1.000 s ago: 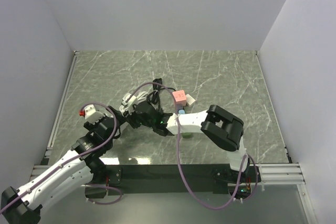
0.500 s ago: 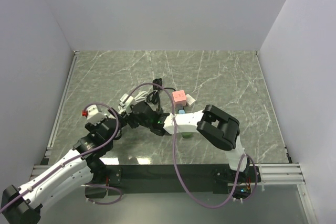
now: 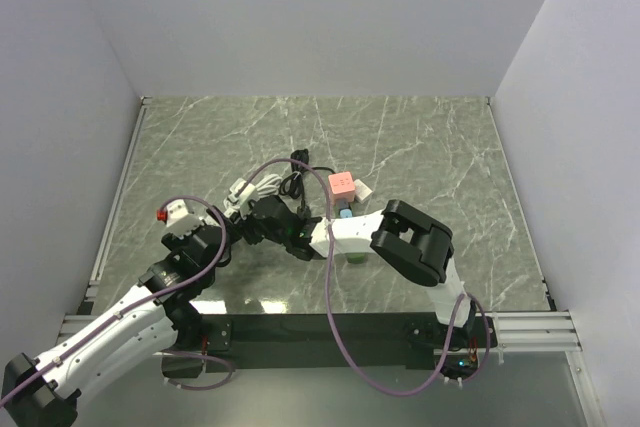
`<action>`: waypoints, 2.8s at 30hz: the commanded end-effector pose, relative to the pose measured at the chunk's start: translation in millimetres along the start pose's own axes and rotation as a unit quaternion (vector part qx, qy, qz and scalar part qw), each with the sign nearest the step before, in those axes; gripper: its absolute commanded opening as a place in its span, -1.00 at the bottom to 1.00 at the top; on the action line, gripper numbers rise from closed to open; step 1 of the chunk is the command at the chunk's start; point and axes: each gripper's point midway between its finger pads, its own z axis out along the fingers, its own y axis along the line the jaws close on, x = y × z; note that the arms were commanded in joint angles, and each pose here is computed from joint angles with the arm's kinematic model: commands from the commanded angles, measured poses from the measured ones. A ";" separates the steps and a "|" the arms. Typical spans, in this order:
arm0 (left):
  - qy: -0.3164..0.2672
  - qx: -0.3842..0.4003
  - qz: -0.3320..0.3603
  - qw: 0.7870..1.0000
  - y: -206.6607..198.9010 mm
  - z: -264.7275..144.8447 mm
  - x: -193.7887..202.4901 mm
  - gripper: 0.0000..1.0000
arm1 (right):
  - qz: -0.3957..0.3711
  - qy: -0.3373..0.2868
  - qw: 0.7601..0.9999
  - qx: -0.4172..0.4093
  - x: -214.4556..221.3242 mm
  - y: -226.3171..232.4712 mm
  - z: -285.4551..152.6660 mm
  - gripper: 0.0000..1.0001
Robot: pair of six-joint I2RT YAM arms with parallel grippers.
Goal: Insert the plug
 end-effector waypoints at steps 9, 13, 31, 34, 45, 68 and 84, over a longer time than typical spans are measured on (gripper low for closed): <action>-0.026 0.040 -0.035 0.998 -28.2 -8.8 -28.8 0.99 | 0.002 0.085 0.996 -0.018 45.2 19.0 -6.8 -0.84; -0.033 0.034 -0.035 0.998 -26.6 -11.5 -35.3 0.99 | 0.007 0.058 0.998 -0.019 21.5 19.1 -4.5 -0.41; -0.042 0.058 -0.043 0.996 -35.8 -19.1 -48.5 0.99 | 0.038 -0.039 0.997 -0.046 -34.3 4.5 -40.0 0.81; -0.046 0.059 -0.037 0.997 -40.1 -16.7 -50.2 0.99 | 0.039 -0.037 0.998 -0.030 -22.7 -3.9 -61.0 0.84; -0.056 0.090 -0.034 0.994 -68.0 -11.6 -58.1 0.99 | 0.047 -0.069 0.995 0.055 -22.4 -44.9 -155.3 0.87; 0.014 0.245 0.057 0.968 -149.7 -2.8 -23.4 0.99 | 0.192 0.037 0.911 0.364 51.7 -251.9 -264.5 0.86; 0.026 0.260 0.074 0.962 -154.8 -5.2 -18.1 0.99 | 0.112 0.143 0.952 0.247 57.3 -260.9 -227.0 0.92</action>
